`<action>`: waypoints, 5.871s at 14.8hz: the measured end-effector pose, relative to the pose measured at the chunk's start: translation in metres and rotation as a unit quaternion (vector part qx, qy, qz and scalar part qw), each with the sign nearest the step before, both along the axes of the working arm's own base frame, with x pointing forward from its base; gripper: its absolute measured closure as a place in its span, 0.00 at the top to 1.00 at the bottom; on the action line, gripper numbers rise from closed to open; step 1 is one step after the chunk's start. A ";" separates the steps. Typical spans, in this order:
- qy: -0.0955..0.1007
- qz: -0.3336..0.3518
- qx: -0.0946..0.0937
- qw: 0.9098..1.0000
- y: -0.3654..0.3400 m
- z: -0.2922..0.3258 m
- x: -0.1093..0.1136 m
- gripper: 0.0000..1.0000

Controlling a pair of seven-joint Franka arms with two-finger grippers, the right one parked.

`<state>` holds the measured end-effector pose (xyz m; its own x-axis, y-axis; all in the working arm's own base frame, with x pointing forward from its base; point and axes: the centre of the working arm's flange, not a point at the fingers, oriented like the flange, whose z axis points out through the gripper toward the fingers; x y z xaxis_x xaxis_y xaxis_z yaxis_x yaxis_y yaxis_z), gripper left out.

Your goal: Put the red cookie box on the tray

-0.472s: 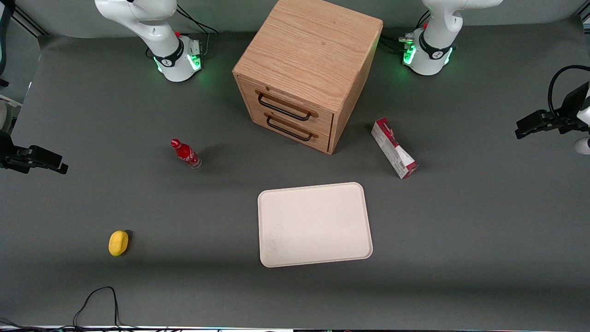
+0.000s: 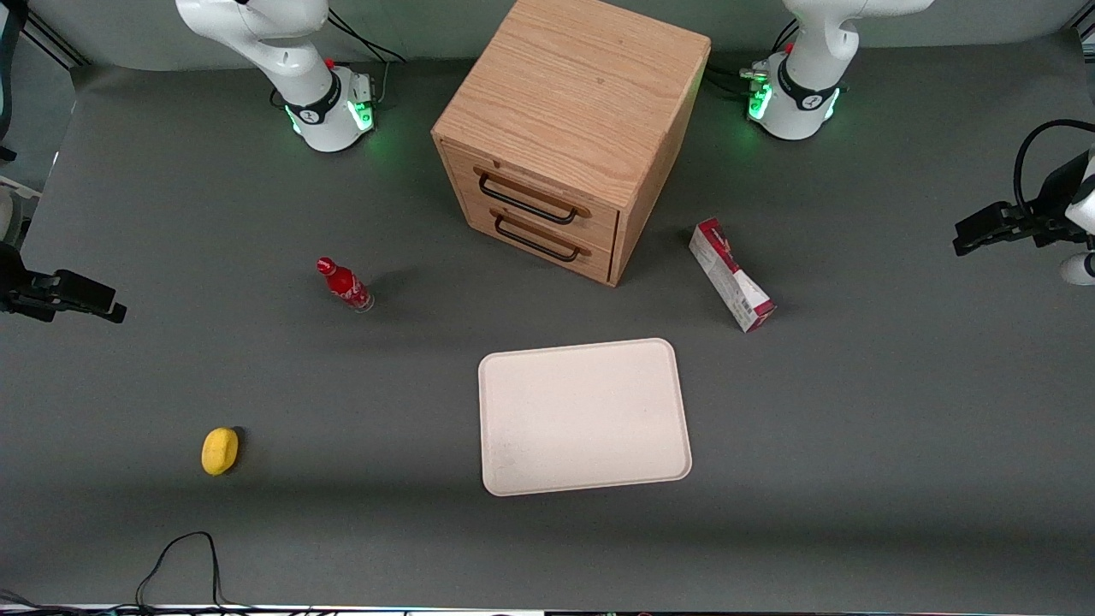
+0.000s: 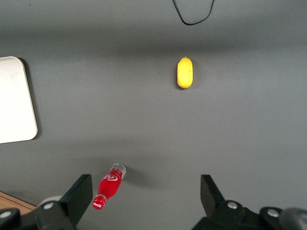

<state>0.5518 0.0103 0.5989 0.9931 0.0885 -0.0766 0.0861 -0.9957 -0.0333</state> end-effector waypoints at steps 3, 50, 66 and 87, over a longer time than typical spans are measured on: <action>0.004 0.000 0.000 1.000 0.000 -0.001 -0.001 1.00; 0.040 0.216 -0.010 0.976 -0.191 -0.361 -0.099 0.98; 0.038 0.210 -0.011 0.977 -0.197 -0.358 -0.100 0.03; 0.067 0.102 -0.007 0.992 -0.130 0.028 -0.011 0.03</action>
